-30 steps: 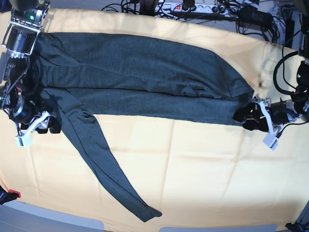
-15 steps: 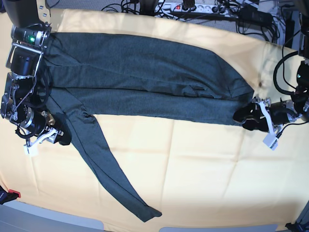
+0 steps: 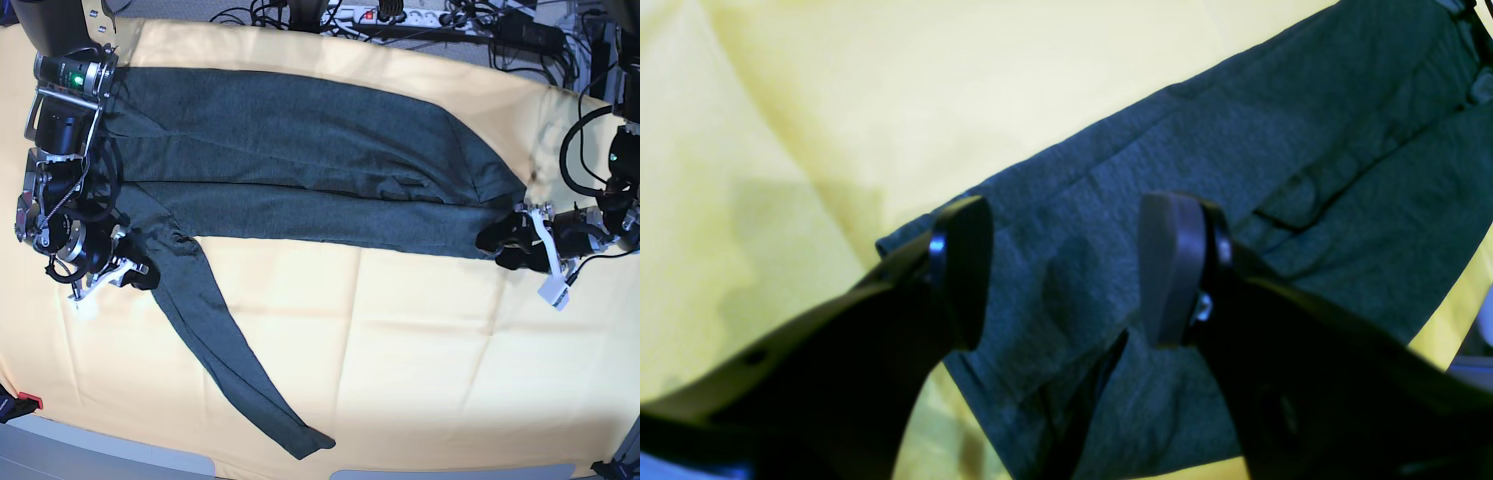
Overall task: Fold the T-shirt properly
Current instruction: 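Move the right gripper to the loose sleeve's base and grasp it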
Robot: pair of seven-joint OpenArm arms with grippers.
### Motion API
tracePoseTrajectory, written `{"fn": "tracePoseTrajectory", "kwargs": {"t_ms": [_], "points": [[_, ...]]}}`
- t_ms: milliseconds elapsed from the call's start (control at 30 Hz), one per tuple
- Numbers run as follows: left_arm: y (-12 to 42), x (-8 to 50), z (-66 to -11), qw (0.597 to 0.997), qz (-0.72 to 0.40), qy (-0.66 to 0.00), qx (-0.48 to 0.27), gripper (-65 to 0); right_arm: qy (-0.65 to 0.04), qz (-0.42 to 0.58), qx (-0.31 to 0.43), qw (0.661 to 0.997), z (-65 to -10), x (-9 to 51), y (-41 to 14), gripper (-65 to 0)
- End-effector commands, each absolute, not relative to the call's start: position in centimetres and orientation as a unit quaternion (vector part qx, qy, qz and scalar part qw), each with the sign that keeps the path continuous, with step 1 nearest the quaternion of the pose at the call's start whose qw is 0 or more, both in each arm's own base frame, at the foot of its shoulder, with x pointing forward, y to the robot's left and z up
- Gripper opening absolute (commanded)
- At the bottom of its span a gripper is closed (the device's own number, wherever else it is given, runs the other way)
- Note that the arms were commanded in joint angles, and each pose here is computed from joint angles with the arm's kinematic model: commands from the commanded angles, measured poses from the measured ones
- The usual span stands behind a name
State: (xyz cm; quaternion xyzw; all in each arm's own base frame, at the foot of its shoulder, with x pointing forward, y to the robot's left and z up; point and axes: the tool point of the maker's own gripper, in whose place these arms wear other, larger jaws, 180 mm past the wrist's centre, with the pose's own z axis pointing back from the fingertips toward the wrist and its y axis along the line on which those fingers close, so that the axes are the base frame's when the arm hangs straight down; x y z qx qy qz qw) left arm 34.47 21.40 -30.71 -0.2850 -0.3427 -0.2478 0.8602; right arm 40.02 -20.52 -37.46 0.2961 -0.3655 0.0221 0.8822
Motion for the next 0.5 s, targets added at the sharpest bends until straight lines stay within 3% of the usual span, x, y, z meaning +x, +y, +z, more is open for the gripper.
{"fn": "tracePoseTrajectory", "kwargs": {"t_ms": [0,467], "points": [[21.8,35.4,-28.7,0.849,-0.251,-0.369,-0.283,-29.0,-0.395,0.028,0.287,0.872,-35.5,41.4,-21.4,-65.0],[20.8,35.5,-28.9,0.843,-0.249,-0.373,-0.297,-29.0,-0.467,0.122,0.232,0.845,-30.1,39.8,-20.1,-65.0]]}}
